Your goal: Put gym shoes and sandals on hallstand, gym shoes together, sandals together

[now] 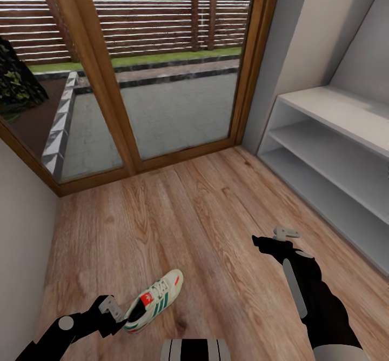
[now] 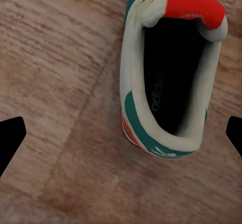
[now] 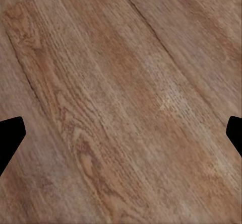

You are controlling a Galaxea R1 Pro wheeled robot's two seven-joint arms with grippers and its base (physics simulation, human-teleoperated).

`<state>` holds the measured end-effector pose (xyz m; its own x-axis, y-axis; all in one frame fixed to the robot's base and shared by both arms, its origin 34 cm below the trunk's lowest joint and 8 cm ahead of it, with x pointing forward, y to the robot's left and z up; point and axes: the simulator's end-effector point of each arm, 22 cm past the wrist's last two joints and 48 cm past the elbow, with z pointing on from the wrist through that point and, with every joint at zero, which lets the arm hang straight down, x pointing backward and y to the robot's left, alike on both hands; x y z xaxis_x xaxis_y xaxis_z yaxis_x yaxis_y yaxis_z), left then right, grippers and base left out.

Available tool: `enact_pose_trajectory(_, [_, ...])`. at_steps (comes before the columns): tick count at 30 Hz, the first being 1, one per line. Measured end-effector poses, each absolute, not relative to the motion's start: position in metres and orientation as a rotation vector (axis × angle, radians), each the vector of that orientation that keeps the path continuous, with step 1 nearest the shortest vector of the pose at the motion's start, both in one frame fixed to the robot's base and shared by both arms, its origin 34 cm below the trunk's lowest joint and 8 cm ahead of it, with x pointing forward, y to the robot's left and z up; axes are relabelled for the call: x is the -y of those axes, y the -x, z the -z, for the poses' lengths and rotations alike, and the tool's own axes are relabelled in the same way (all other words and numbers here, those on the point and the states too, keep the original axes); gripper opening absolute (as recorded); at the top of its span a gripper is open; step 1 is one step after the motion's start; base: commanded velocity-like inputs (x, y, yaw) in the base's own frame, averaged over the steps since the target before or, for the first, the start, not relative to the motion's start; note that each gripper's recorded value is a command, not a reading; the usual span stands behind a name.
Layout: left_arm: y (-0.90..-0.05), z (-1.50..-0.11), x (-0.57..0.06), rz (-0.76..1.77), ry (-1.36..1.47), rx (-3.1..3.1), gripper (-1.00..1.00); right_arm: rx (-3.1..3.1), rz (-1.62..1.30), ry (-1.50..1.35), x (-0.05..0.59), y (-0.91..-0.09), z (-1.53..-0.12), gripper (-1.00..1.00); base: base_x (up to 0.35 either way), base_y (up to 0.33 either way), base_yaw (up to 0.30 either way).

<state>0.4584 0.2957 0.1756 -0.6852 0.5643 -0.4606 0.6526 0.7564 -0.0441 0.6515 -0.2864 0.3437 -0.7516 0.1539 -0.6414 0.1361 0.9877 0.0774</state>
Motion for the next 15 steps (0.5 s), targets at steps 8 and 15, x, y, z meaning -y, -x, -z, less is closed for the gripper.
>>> enact_pose_trajectory(8, [-0.4584, -0.1756, -0.2956, 0.285, -0.925, -2.529, 1.00, -2.430, -0.033, -0.201, 0.2864, -0.6519, -0.3443, 1.00, 0.001, 0.000, -0.094])
enact_pose_trajectory(15, [-0.4572, -0.1743, -0.2956, 0.287, -0.925, -2.533, 1.00, -2.433, -0.033, -0.201, 0.2864, -0.6513, -0.3423, 1.00, 0.000, 0.000, -0.037])
